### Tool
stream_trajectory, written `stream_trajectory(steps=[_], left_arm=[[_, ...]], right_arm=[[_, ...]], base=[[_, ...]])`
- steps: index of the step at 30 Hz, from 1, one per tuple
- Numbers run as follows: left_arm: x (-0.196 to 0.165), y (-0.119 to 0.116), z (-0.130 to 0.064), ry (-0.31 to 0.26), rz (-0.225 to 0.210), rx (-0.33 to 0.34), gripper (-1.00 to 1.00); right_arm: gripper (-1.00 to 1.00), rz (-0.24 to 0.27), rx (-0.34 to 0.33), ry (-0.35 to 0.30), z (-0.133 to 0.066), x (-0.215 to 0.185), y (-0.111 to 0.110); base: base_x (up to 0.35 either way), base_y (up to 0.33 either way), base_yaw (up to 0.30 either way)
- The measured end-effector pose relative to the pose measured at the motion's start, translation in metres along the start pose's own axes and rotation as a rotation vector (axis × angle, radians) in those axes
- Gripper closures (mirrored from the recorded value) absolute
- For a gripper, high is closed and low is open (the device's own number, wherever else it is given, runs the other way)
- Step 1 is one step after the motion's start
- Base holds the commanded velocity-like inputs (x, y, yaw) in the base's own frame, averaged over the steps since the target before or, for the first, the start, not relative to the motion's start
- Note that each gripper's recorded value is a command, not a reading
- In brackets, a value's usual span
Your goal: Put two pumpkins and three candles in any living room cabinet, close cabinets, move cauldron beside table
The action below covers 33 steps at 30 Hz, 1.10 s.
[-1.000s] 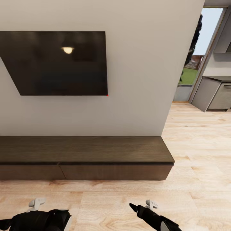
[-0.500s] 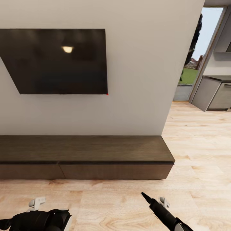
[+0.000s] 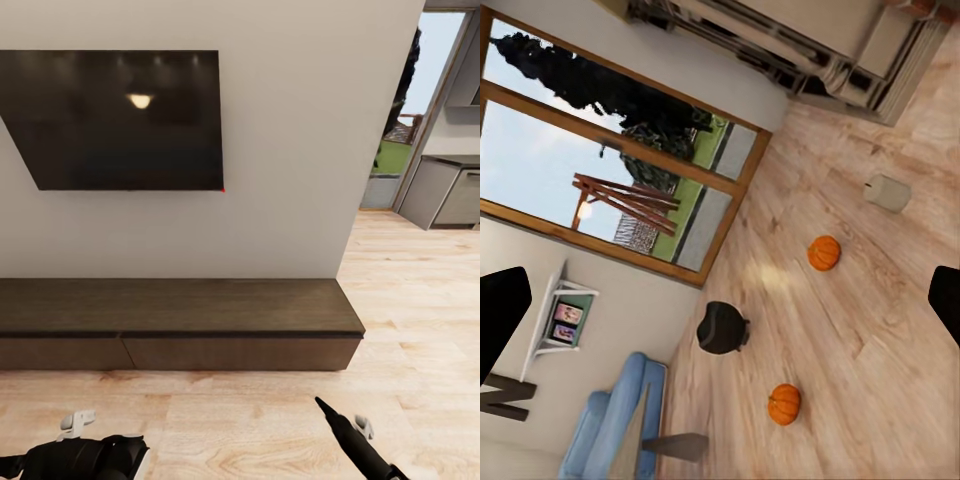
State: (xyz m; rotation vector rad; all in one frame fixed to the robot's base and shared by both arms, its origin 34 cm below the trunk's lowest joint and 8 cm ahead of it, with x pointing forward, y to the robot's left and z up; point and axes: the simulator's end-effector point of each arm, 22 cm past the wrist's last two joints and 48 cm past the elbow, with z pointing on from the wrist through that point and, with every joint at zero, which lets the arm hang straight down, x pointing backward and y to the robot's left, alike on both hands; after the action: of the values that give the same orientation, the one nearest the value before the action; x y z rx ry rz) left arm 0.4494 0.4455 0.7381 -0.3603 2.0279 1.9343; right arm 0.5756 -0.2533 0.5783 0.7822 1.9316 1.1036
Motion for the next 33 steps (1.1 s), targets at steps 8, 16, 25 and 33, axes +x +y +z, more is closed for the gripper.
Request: stream_trajectory(steps=[8,16,25,33], left_arm=[[0.011,-0.015,-0.001,0.003,-0.003,0.004,-1.00],[0.028,-0.024,-0.001,0.006,-0.057,0.006,-1.00],[0.047,-0.029,0.000,0.011,-0.081,0.006,-1.00],[0.066,-0.041,0.000,0.013,-0.073,0.005,-1.00]], right_arm=[[-1.00,0.026,0.006,0.005,-0.008,0.007,-0.024],[-1.00,-0.021,0.013,-0.026,-0.004,0.009,-0.039],[-1.00,-0.035,0.008,-0.036,-0.001,0.014,-0.054],[-1.00,0.044,-0.065,-0.021,-0.009,0.030,-0.060]], base=[[0.000,0.000,0.000],[0.000,0.000,0.000],[0.000,0.000,0.000],[0.000,0.000,0.000]])
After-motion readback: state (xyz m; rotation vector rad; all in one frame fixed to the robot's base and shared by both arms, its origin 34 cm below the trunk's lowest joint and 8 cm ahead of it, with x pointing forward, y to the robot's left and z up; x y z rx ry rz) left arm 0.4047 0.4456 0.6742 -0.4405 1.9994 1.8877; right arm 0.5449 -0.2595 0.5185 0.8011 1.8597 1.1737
